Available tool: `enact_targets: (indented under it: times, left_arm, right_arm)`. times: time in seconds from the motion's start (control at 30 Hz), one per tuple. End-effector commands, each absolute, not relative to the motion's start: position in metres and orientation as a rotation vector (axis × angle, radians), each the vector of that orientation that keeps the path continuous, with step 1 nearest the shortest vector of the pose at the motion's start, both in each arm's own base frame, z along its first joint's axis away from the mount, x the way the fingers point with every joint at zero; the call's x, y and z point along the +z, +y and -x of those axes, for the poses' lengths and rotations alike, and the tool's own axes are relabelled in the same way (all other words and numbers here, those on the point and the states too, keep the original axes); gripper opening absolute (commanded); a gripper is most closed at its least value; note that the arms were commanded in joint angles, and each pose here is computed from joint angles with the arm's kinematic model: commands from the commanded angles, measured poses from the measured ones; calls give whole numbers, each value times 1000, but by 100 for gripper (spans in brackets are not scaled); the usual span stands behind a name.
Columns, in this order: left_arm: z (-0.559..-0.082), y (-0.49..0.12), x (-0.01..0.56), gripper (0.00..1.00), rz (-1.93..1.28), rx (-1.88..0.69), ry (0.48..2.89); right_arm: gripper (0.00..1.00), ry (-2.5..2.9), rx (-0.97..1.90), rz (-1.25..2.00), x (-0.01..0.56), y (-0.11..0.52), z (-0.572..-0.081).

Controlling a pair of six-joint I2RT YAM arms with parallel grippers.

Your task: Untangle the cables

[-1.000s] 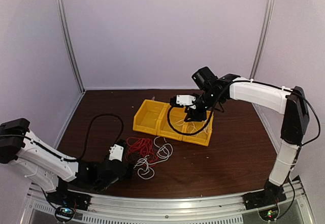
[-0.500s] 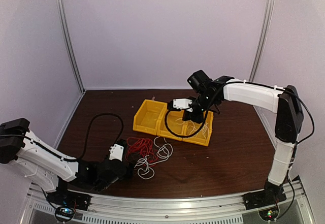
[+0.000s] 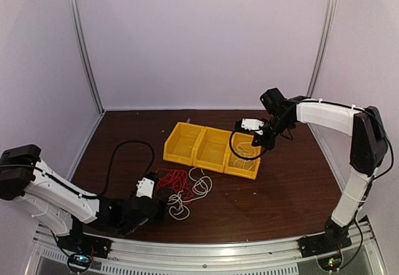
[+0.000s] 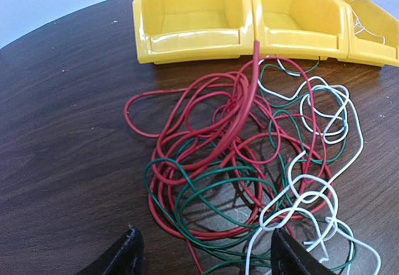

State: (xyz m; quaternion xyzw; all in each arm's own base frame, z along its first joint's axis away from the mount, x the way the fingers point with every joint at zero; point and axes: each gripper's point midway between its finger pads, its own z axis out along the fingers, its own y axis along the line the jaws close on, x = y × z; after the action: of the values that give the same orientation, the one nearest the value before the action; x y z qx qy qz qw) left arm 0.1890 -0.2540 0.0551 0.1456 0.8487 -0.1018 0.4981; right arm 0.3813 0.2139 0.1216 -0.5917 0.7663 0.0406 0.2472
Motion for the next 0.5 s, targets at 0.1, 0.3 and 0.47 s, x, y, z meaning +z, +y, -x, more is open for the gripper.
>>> enact_targets:
  times: [0.1, 0.3, 0.47]
  left_arm:
    - [-191, -274, 66, 71, -356, -299, 2033]
    - [-189, -269, 68, 71, -330, -315, 2034]
    - [-190, -269, 81, 71, -333, -312, 2017]
  right_arm:
    - [0, 2141, 232, 1570, 104, 239, -391]
    - [0, 2204, 241, 1582, 79, 253, -397]
    - [9, 2204, 228, 1570, 84, 248, -392]
